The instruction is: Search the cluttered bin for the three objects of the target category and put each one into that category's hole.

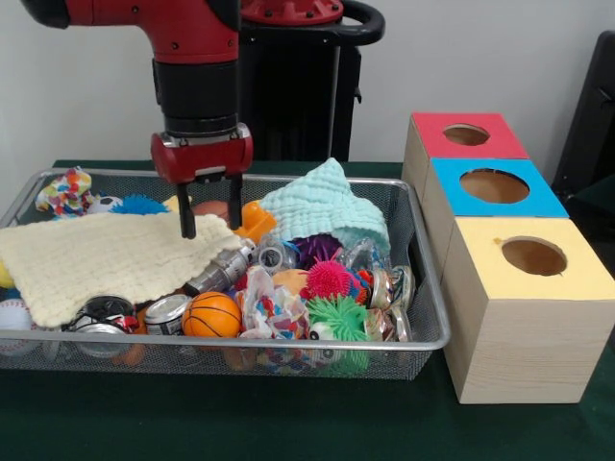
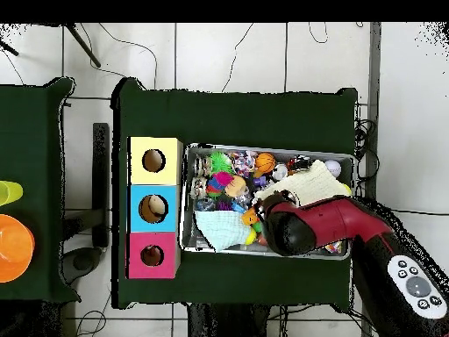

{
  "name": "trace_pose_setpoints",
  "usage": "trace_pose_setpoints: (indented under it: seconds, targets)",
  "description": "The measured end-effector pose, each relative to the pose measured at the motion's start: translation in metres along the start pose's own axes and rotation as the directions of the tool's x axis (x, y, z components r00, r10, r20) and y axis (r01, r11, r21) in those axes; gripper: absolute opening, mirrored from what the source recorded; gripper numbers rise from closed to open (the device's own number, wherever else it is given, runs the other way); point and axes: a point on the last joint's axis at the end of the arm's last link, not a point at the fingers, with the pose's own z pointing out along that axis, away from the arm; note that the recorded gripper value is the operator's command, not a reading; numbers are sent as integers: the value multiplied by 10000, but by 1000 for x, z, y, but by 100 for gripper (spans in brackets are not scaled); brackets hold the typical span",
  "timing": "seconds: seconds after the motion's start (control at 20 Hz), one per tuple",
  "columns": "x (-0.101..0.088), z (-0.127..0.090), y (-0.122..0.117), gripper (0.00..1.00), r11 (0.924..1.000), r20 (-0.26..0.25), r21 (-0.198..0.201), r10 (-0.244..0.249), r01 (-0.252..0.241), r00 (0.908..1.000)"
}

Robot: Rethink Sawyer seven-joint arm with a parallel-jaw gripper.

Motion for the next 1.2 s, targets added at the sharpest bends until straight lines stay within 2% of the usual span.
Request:
trace_pose_setpoints:
  seconds: [0.15,0.45,0.7,0.75,0.95,1.1,1.2]
  targets:
    - [-4,1,3,100,9997,19,76,-225,225,9997]
    - [-3,1,1,100,9996,1,101,-259,259,9997]
    - [0,1,-2,100,9975,-297,162,-680,685,9972]
    - [2,0,-3,100,9951,-501,200,-953,964,9942]
    - [7,-1,-4,100,9893,-844,296,-1401,1430,9865]
    - [9,-1,-3,100,9855,-948,398,-1603,1647,9825]
    - [10,0,-2,100,9803,-1023,511,-1849,1908,9774]
